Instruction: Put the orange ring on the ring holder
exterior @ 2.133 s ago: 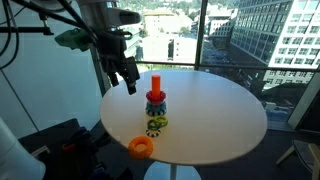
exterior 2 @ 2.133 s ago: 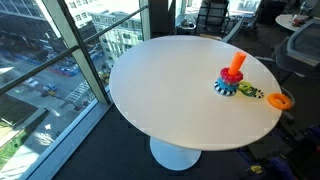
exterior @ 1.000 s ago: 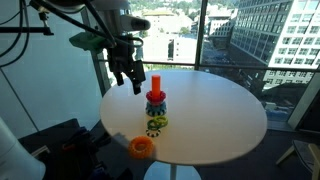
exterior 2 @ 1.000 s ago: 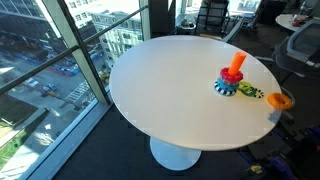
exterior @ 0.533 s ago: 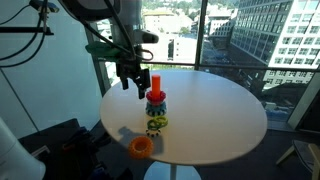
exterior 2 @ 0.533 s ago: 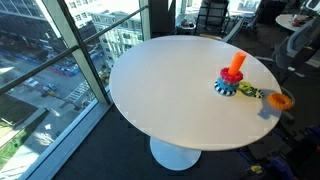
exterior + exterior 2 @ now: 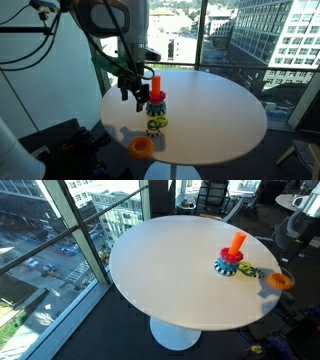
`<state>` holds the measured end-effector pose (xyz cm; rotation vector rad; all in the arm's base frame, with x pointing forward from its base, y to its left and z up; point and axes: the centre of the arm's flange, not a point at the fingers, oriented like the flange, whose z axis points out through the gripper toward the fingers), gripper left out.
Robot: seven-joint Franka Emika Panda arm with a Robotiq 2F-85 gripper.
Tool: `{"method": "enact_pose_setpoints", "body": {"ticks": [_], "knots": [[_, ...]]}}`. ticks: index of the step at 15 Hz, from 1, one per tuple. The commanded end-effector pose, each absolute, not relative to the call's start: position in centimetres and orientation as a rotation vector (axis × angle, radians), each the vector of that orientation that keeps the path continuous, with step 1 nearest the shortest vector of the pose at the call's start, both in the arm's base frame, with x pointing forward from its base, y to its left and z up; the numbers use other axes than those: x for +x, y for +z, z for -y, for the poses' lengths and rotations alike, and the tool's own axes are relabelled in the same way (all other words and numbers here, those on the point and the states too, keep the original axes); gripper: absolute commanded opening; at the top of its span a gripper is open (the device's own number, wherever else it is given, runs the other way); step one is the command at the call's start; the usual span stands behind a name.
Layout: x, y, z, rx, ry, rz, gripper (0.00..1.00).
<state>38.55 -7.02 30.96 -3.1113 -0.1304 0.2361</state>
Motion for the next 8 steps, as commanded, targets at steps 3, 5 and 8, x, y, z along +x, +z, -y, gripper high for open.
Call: {"method": "enact_pose_setpoints", "body": {"ticks": [3, 5, 8], "knots": [[38.59, 29.61, 8.2, -3.119, 0.287, 0.063, 1.0], [38.26, 29.51, 7.88, -3.104, 0.293, 0.089, 1.0], [38.25, 29.42, 7.81, -3.104, 0.297, 0.092, 1.0]]}}
